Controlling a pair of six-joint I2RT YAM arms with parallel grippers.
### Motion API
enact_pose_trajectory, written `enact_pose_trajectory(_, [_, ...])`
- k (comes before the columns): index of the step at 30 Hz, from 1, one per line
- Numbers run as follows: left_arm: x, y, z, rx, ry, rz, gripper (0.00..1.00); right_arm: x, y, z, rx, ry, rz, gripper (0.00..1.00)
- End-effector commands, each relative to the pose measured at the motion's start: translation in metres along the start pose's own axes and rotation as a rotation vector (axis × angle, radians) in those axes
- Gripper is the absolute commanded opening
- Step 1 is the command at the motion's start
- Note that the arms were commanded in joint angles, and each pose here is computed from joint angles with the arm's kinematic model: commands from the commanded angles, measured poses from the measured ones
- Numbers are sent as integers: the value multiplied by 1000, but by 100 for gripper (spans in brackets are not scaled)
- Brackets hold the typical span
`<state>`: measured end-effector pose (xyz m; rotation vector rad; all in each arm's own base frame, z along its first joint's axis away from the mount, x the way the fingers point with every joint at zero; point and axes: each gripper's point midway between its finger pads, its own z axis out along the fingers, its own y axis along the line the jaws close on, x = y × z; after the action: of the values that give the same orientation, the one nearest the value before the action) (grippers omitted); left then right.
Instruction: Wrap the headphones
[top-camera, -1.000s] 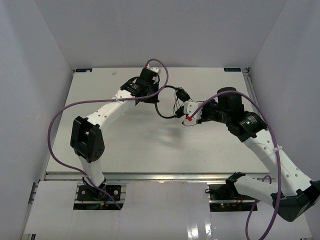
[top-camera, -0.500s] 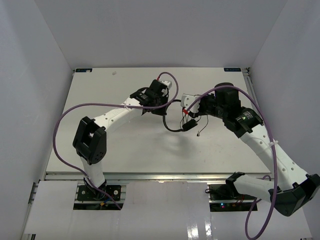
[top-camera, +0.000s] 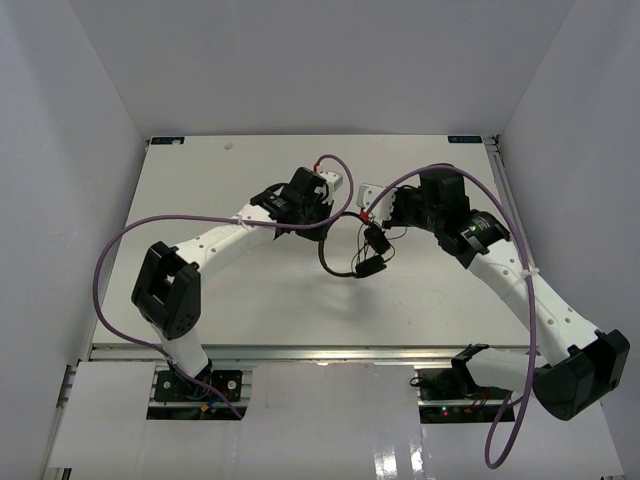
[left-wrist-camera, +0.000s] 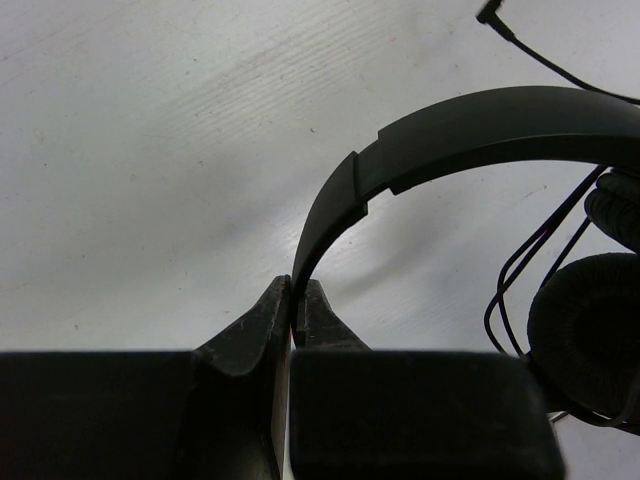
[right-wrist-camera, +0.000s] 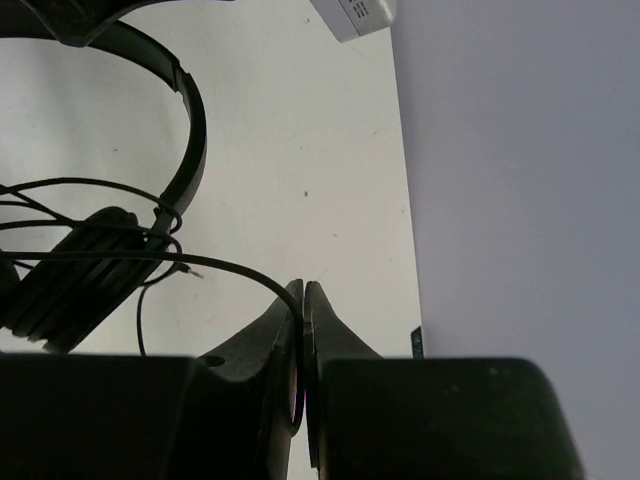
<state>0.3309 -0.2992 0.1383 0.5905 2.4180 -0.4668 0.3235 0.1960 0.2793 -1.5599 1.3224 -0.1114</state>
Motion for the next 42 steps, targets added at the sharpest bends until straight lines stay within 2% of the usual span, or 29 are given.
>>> enact_pose_trajectory(1, [-24, -26, -39, 105, -117, 64, 0, -5, -3, 11, 2, -67, 83, 9])
enact_pose_trajectory(10, [-37, -44, -80, 193, -198, 88, 0, 19, 24, 29, -113, -94, 275, 12])
enact_pose_trajectory(17, [-48, -50, -104, 219, -255, 72, 0, 12, 44, 31, -227, -200, 439, 14])
enact_pose_trajectory(23, [-64, -59, -127, 252, -308, 49, 0, -1, 57, 23, -363, -345, 610, 22])
enact_pose_trajectory(30, [-89, -68, -157, 274, -350, 17, 0, -27, 59, 21, -506, -540, 787, 38])
enact_pose_trajectory(36, [-119, -71, -195, 252, -421, -15, 0, -22, 81, 33, -568, -586, 905, 39])
enact_pose_trajectory(42, [-136, -60, -208, 177, -463, -53, 0, -19, 95, 35, -587, -602, 983, 38])
